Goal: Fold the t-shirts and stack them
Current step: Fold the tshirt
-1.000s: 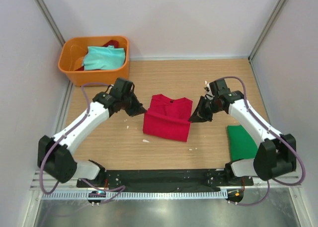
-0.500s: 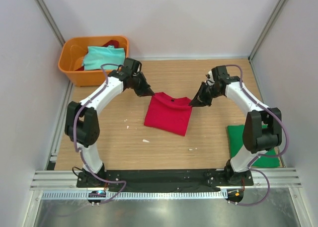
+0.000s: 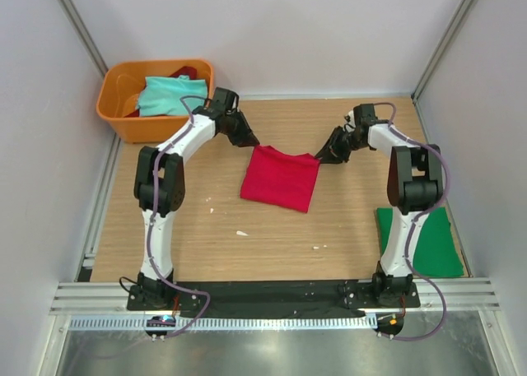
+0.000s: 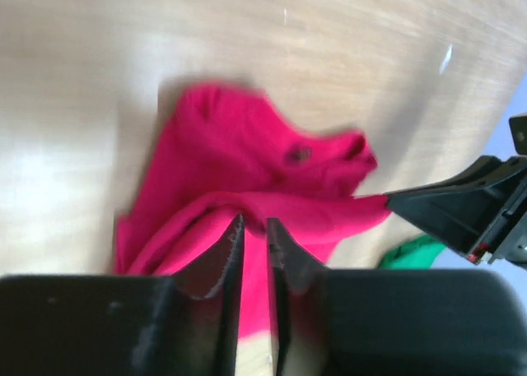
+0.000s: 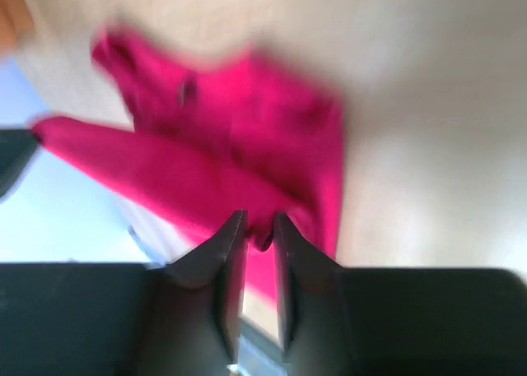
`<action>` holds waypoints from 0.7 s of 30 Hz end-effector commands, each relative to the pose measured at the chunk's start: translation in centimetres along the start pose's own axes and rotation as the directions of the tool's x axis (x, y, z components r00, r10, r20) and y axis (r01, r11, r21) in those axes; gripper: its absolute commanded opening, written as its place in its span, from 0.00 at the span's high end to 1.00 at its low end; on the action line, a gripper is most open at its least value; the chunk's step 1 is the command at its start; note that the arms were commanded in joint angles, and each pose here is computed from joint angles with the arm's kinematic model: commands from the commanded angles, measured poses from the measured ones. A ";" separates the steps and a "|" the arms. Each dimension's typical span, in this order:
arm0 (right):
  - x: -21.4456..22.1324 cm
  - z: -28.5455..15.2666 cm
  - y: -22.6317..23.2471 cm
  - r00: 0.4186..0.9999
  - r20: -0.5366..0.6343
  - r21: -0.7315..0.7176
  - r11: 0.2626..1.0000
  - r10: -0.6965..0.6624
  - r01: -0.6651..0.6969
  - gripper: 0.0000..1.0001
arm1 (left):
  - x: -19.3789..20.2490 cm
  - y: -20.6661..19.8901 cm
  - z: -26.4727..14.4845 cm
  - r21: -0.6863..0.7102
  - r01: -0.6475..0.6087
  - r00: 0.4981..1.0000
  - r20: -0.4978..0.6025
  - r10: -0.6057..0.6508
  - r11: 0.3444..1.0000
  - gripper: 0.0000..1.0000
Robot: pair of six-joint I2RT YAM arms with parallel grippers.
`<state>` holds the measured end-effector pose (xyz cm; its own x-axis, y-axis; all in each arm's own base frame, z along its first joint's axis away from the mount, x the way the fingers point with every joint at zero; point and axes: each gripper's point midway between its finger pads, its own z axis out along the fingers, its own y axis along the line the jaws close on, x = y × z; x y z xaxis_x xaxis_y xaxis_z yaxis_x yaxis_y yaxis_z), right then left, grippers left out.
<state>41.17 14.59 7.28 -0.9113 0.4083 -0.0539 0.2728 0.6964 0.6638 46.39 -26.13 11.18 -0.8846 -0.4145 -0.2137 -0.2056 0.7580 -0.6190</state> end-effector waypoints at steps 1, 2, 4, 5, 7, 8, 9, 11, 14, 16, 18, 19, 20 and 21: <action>-7.0 0.4 0.4 0.987 0.152 -0.042 0.997 -0.052 0.059 0.66 | -3.9 -0.7 2.6 0.038 -0.138 0.988 0.080 0.135 0.990 0.81; -7.4 0.4 0.6 0.983 0.171 -0.043 0.997 -0.059 0.067 0.56 | -5.0 -1.4 3.2 0.030 -0.166 0.983 0.086 0.162 0.986 0.75; -8.3 -0.1 0.8 0.974 0.212 -0.026 0.996 -0.078 0.085 0.47 | -6.5 -1.6 3.1 -0.010 -0.249 0.962 0.110 0.248 0.968 0.72; -8.9 -0.6 1.5 0.971 0.220 -0.031 0.995 -0.090 0.099 0.47 | -6.9 -2.1 1.9 -0.047 -0.281 0.951 0.124 0.284 0.959 0.69; -8.6 -1.5 1.5 0.972 0.212 0.008 0.995 -0.100 0.101 0.47 | -7.4 -2.7 0.5 -0.058 -0.309 0.936 0.160 0.314 0.949 0.61; -8.4 -2.0 1.9 0.971 0.213 0.005 0.994 -0.105 0.106 0.47 | -7.2 -2.5 -0.1 -0.072 -0.318 0.932 0.159 0.326 0.945 0.60; -8.2 -2.6 2.2 0.968 0.223 0.006 0.993 -0.113 0.115 0.47 | -7.4 -3.2 -2.0 -0.074 -0.327 0.924 0.185 0.335 0.942 0.60; -7.3 -4.1 3.3 0.959 0.247 -0.001 0.989 -0.141 0.145 0.49 | -6.7 -4.0 -3.2 -0.034 -0.358 0.912 0.201 0.357 0.933 0.59; -4.1 -3.6 4.7 0.965 0.196 -0.040 0.982 -0.175 0.186 0.51 | -3.3 -4.8 -3.5 0.119 -0.369 0.926 0.131 0.353 0.922 0.60; -3.1 -2.9 5.6 0.960 0.200 -0.064 0.975 -0.196 0.213 0.52 | -0.8 -4.2 -2.8 0.169 -0.369 0.929 0.056 0.365 0.914 0.63; -2.6 -1.9 4.7 0.961 0.199 -0.057 0.976 -0.194 0.209 0.51 | 0.3 -3.7 -2.3 0.183 -0.394 0.918 0.034 0.395 0.901 0.62; -2.7 -1.6 4.4 0.959 0.199 -0.054 0.975 -0.201 0.216 0.51 | 0.6 -3.1 -2.2 0.167 -0.400 0.915 0.028 0.402 0.901 0.60; -2.9 -1.3 4.2 0.956 0.200 -0.042 0.973 -0.215 0.227 0.51 | 0.6 -3.0 -2.1 0.166 -0.416 0.909 0.034 0.416 0.894 0.59; -2.8 -0.6 3.2 0.958 0.175 -0.016 0.972 -0.228 0.235 0.50 | 0.3 -2.7 -1.9 0.153 -0.463 0.886 0.048 0.461 0.873 0.59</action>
<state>43.65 15.99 11.16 -0.8852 0.3643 -0.2895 0.0850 0.7383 0.6691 46.29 -26.68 14.47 -0.8813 -0.1375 -0.4521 0.1705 0.7997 -0.5756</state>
